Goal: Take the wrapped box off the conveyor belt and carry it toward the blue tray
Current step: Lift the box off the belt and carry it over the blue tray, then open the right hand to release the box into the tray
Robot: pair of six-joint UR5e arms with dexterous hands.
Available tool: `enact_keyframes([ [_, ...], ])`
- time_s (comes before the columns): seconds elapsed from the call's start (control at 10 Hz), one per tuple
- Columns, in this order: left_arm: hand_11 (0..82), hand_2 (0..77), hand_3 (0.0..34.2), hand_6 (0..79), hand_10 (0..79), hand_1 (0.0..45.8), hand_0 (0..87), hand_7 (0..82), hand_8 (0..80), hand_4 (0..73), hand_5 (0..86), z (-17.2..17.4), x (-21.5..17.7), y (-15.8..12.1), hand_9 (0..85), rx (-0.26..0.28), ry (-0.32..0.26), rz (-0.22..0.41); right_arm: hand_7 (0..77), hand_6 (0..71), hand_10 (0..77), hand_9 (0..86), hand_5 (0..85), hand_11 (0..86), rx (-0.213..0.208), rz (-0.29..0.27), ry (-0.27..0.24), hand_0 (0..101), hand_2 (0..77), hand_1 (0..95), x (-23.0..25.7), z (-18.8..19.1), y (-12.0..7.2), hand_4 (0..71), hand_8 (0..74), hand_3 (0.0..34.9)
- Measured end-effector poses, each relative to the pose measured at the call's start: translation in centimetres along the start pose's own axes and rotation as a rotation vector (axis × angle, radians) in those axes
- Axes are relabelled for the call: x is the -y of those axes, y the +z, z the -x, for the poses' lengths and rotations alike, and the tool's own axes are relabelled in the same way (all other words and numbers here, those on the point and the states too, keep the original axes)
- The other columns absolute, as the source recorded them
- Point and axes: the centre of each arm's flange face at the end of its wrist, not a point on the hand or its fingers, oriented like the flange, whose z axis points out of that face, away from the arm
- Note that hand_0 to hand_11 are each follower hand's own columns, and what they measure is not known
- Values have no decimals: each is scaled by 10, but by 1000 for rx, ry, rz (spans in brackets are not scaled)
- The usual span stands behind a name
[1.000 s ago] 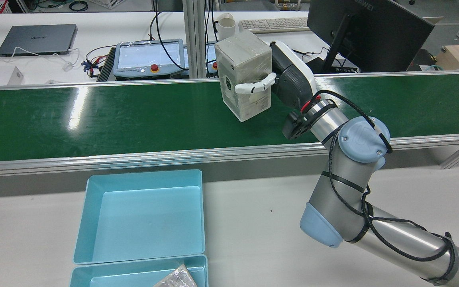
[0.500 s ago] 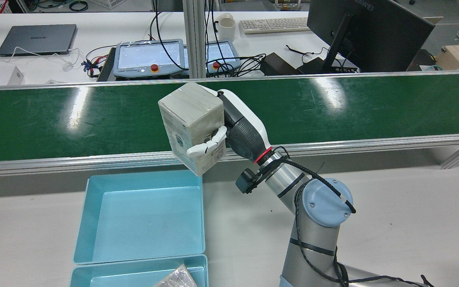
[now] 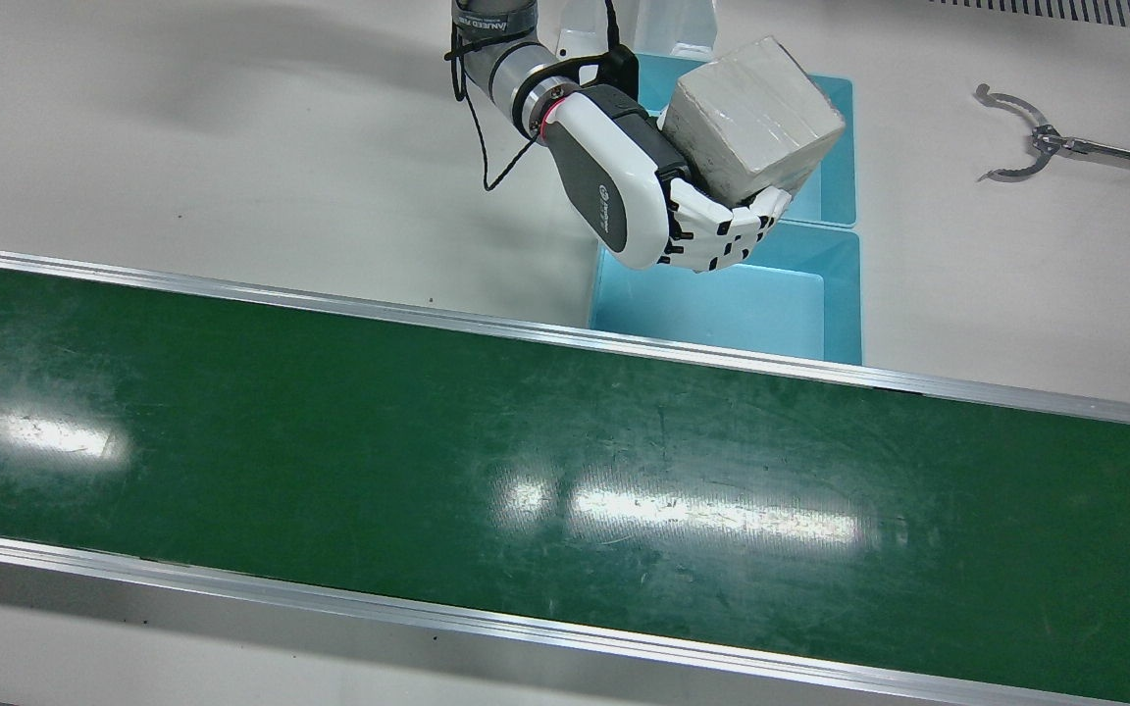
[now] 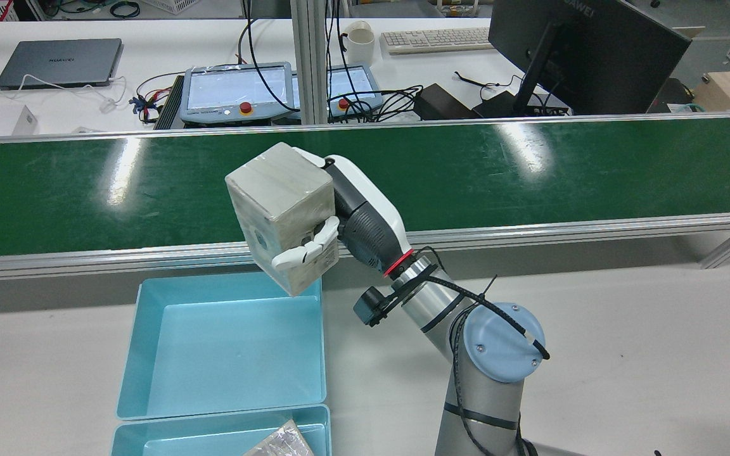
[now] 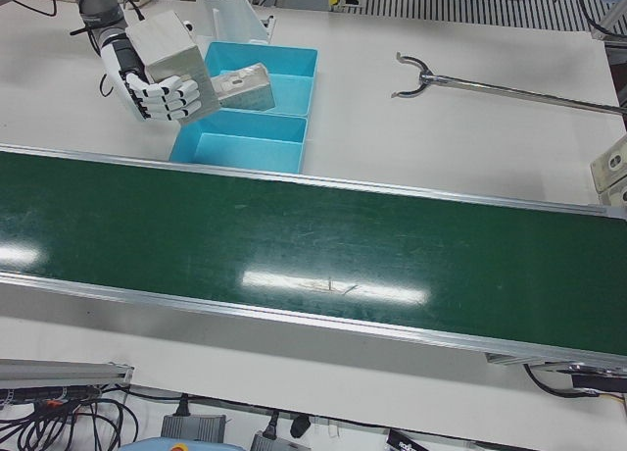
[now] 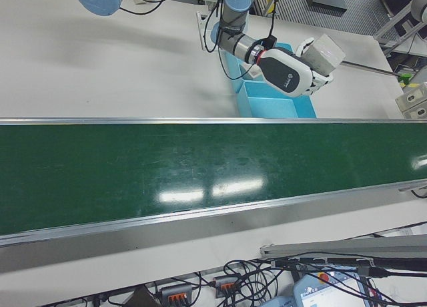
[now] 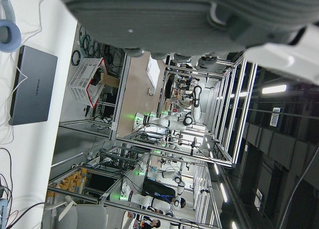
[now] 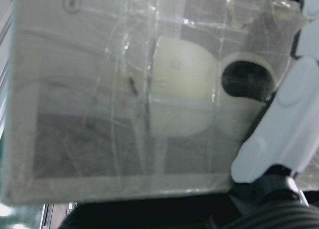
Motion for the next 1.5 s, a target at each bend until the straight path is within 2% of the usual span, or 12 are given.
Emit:
enact_keyframes([
  [0.2, 5, 5, 0, 0, 0, 0, 0, 0, 5, 0, 11, 0, 0, 0, 0, 0, 0, 0, 300, 436, 491, 349, 545, 393, -4, -1, -1, 457, 207, 5, -3, -8, -4, 147, 567, 2],
  [0.4, 5, 5, 0, 0, 5, 0, 0, 0, 5, 0, 11, 0, 0, 0, 0, 0, 0, 0, 300, 436, 491, 404, 507, 393, -8, -1, 2, 465, 153, 11, -6, -13, -7, 169, 425, 4],
  [0.5, 5, 5, 0, 0, 5, 0, 0, 0, 5, 0, 5, 0, 0, 0, 0, 0, 0, 0, 300, 436, 491, 404, 507, 393, -9, -1, 2, 465, 153, 11, -6, -14, -8, 169, 425, 4],
  [0.6, 5, 5, 0, 0, 5, 0, 0, 0, 5, 0, 11, 0, 0, 0, 0, 0, 0, 0, 300, 436, 496, 213, 387, 387, -10, -1, 2, 479, 82, 16, -6, -14, -8, 27, 218, 85],
  [0.7, 5, 5, 0, 0, 5, 0, 0, 0, 5, 0, 11, 0, 0, 0, 0, 0, 0, 0, 300, 436, 404, 109, 164, 327, -10, -1, 2, 479, 82, 16, -6, -14, -8, 33, 104, 154],
  [0.8, 5, 5, 0, 0, 5, 0, 0, 0, 5, 0, 11, 0, 0, 0, 0, 0, 0, 0, 300, 436, 404, 16, 164, 327, -10, -1, 2, 479, 82, 16, -6, -14, -8, 33, 0, 154],
  [0.9, 5, 5, 0, 0, 5, 0, 0, 0, 5, 0, 5, 0, 0, 0, 0, 0, 0, 0, 300, 436, 404, 16, 164, 327, -10, -2, 2, 479, 82, 16, -6, -14, -8, 33, 0, 154],
  [1.0, 5, 5, 0, 0, 5, 0, 0, 0, 5, 0, 5, 0, 0, 0, 0, 0, 0, 0, 240, 327, 191, 16, 202, 120, -11, -2, 2, 485, 65, 142, -6, -14, -8, 38, 11, 193],
  [1.1, 5, 5, 0, 0, 5, 0, 0, 0, 5, 0, 11, 0, 0, 0, 0, 0, 0, 0, 240, 327, 191, 16, 202, 120, -11, -2, 2, 485, 65, 142, -6, -14, -8, 38, 11, 193],
  [1.2, 5, 5, 0, 0, 5, 0, 0, 0, 5, 0, 11, 0, 0, 0, 0, 0, 0, 0, 191, 267, 0, 16, 202, 16, -12, -2, 2, 483, 87, 142, -6, -14, -9, 44, 11, 193],
  [1.3, 5, 5, 0, 0, 5, 0, 0, 0, 5, 0, 11, 0, 0, 0, 0, 0, 0, 0, 38, 87, 0, 16, 218, 16, -12, -1, 2, 483, 87, 120, -6, -14, -9, 44, 11, 185],
  [1.5, 5, 5, 0, 0, 5, 0, 0, 0, 5, 0, 11, 0, 0, 0, 5, 0, 0, 0, 38, 87, 0, 16, 218, 16, -12, -2, 2, 483, 87, 120, -6, -14, -9, 44, 11, 185],
])
